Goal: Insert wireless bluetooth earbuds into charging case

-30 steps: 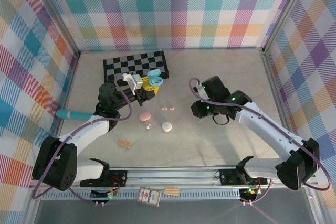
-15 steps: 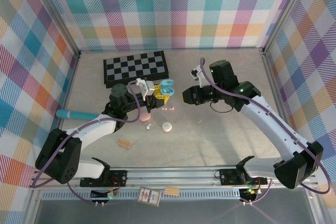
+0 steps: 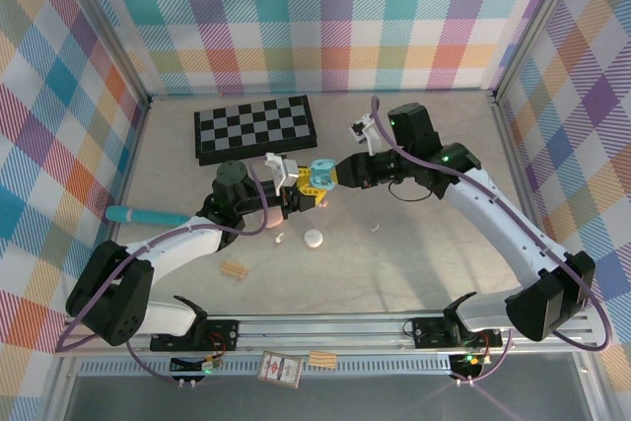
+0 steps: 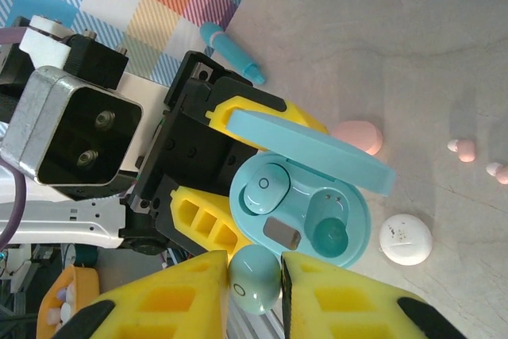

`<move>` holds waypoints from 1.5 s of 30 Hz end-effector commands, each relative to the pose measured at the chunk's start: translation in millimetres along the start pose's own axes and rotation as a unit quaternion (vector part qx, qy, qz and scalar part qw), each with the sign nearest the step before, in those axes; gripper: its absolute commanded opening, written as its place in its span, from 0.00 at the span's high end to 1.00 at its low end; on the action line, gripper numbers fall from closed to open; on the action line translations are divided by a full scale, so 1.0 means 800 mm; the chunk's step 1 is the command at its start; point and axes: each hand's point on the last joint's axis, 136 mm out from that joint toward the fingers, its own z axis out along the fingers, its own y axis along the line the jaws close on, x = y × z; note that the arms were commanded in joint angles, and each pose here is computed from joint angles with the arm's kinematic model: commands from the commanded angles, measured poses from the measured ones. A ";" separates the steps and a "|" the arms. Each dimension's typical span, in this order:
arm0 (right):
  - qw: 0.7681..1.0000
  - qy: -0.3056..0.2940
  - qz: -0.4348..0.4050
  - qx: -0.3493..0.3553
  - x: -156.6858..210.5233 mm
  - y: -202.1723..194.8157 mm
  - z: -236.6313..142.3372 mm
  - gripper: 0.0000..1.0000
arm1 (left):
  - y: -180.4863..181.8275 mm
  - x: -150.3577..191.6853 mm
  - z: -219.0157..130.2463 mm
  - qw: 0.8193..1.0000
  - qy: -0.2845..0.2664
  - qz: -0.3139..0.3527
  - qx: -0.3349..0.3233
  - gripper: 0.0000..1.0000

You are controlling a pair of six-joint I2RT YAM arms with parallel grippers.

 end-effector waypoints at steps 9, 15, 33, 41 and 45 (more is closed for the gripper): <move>1.000 -0.010 -0.012 -0.013 -0.010 0.003 -0.003 0.76 | -0.024 -0.046 0.001 0.998 -0.038 0.044 0.029 0.68; 1.000 -0.007 -0.008 -0.014 -0.007 0.000 -0.002 0.76 | -0.025 -0.051 -0.001 0.998 -0.041 0.047 0.028 0.68; 1.000 -0.006 0.005 -0.018 -0.004 -0.004 0.001 0.71 | -0.026 -0.058 0.002 0.997 -0.049 0.048 0.037 0.68; 1.000 -0.010 0.002 -0.022 -0.008 0.002 -0.003 0.63 | -0.023 -0.054 0.005 0.997 -0.047 0.044 0.037 0.68; 0.999 -0.019 -0.019 -0.023 -0.004 0.009 -0.013 0.58 | -0.020 -0.051 0.006 0.997 -0.046 0.045 0.030 0.68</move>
